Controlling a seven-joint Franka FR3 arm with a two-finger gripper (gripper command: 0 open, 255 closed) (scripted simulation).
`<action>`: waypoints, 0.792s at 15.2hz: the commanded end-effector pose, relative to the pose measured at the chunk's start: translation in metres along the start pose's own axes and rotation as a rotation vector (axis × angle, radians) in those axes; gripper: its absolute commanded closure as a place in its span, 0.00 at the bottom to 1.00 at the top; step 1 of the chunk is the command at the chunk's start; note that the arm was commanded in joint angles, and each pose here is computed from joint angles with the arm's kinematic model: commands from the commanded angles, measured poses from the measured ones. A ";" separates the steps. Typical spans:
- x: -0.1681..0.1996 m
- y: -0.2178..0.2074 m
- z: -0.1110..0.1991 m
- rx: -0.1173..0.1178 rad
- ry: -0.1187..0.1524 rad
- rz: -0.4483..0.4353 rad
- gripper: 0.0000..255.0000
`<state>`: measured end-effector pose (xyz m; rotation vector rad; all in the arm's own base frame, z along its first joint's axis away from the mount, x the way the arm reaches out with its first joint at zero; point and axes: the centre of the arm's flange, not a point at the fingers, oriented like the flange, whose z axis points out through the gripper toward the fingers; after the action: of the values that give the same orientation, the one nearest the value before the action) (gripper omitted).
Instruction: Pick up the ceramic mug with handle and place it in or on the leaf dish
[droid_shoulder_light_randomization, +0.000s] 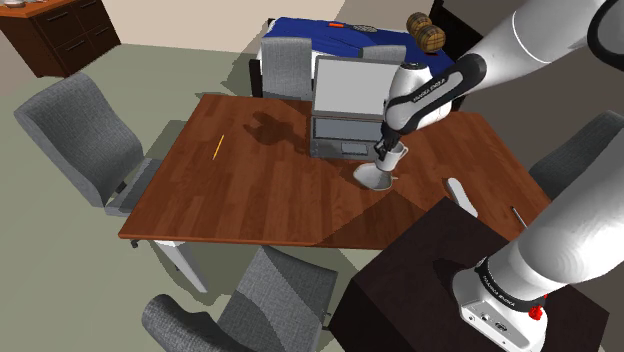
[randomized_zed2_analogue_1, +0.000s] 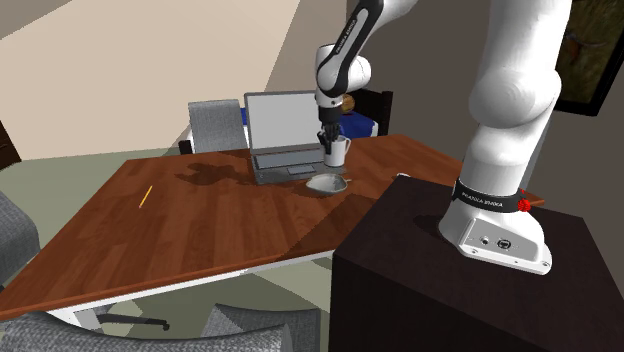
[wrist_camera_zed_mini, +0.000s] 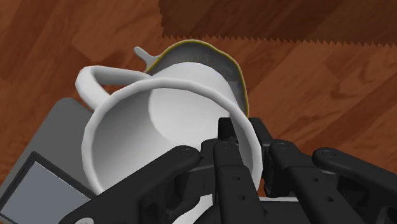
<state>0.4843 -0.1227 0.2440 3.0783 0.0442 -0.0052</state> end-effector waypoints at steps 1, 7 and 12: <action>0.013 0.024 0.000 0.000 0.000 -0.002 1.00; 0.015 0.024 0.026 0.000 0.000 -0.002 1.00; 0.015 0.023 0.052 0.000 0.000 -0.002 1.00</action>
<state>0.4992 -0.1477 0.1997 3.0781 0.0464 -0.0067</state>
